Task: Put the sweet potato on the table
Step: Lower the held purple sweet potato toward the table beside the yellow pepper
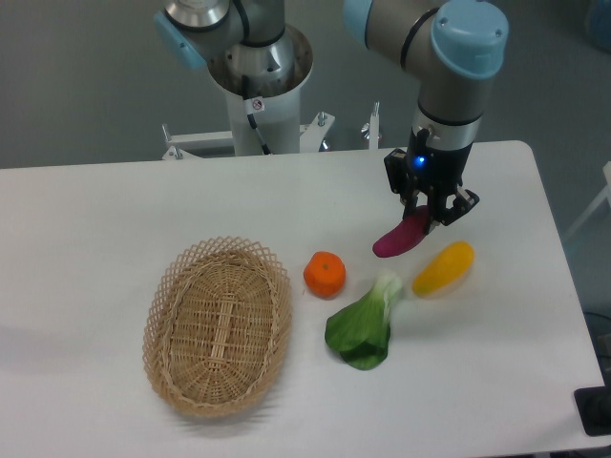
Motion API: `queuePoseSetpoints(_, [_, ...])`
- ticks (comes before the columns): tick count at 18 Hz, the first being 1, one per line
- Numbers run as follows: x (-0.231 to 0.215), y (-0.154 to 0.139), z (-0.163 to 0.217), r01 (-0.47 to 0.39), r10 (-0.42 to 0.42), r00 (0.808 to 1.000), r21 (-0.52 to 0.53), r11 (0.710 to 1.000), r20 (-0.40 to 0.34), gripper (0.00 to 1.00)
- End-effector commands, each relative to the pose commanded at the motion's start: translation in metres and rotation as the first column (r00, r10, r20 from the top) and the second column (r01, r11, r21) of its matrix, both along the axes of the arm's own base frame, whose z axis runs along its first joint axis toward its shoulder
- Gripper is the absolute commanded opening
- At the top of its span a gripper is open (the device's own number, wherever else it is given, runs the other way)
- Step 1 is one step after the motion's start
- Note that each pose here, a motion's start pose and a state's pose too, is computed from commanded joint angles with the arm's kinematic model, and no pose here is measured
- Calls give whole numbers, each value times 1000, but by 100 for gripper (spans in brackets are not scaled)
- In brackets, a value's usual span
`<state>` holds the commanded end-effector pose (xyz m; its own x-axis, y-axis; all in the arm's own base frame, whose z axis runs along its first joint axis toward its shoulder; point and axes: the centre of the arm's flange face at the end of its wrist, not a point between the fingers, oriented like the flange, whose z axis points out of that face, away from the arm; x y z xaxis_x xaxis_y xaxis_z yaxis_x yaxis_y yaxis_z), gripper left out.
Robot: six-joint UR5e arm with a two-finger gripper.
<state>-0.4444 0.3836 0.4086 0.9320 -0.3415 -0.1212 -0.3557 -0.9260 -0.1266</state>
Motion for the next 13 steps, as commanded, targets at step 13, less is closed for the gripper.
queuePoseSetpoints(13, [12, -29, -21, 50, -50, 999, -43, 998, 16, 21])
